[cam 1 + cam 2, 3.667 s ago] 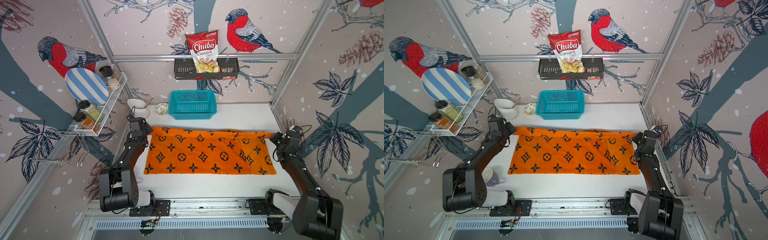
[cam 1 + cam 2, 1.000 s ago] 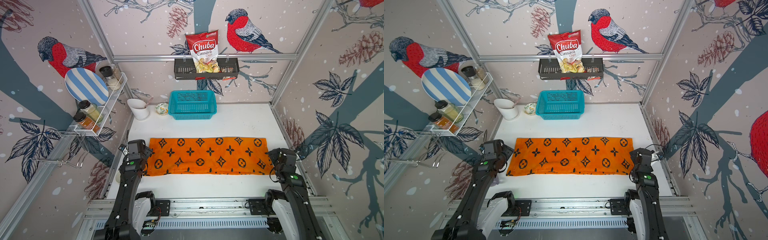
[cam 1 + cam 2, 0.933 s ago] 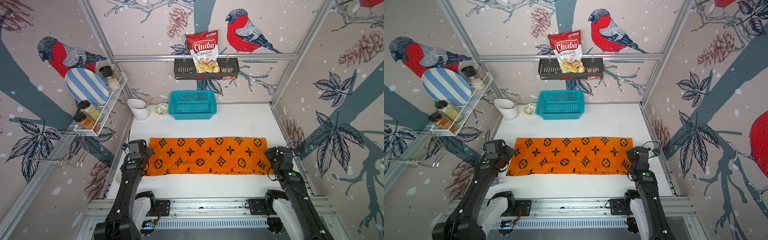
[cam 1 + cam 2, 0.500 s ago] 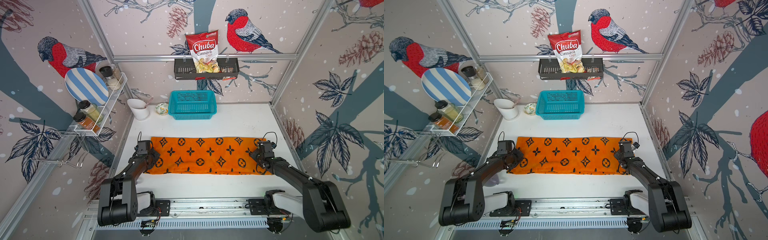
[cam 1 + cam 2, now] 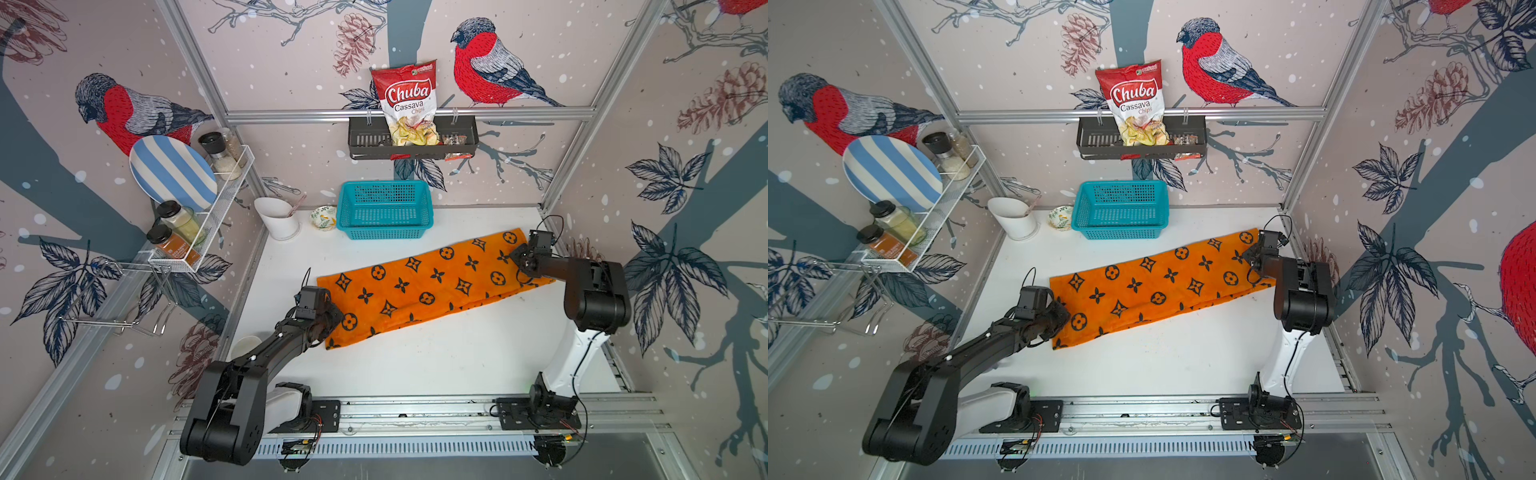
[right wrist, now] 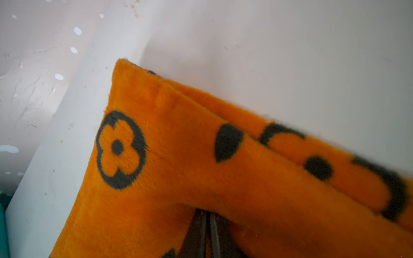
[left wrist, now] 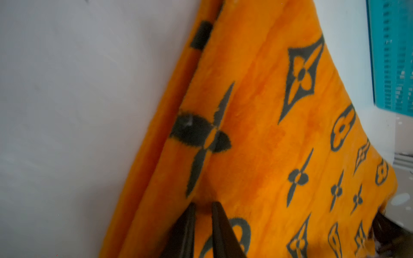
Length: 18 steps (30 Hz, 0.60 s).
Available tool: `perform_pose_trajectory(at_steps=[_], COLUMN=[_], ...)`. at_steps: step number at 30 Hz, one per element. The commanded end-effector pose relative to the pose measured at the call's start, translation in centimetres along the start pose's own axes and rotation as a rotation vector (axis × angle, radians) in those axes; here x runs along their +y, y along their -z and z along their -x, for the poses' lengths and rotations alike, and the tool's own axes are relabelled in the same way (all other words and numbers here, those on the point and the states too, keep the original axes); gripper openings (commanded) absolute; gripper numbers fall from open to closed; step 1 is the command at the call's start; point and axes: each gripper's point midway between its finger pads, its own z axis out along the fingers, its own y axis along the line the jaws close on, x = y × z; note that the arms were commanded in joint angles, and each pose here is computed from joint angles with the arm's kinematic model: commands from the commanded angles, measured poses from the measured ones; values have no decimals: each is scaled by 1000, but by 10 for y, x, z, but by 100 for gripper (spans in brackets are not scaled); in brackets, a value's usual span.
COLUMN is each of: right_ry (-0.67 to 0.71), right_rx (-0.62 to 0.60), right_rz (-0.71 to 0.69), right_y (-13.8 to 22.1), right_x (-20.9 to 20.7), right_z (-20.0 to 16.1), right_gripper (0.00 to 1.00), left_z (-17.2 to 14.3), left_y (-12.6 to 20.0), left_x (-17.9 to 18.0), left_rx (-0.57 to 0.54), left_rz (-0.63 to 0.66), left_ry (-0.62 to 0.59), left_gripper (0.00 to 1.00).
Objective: Roll up the pillowcase
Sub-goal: Adjust the pillowcase at the center of the board.
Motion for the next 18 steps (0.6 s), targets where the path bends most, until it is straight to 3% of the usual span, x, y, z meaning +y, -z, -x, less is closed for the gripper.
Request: perform_pose_trajectory(at_steps=[1,4,8,18], right_ry=[75,136,232,459], right_rx=[115,92,96,275], right_rz=[-89,-44,9,143], right_y=[-6,6,36,116], right_x=[1,36,74,109], right_z=[-17,-14,-46,-217], right_gripper=[16,29,35,35], left_z=[-12,7,34,56], left_y=[12,29,40,8], left_x=[15,7,-8,-19], left_rx=[30,-45,-133,-42], left_rz=[107,141,170,191], left_ry=[22,-65,-204,-290], left_gripper=[45,58,59,52])
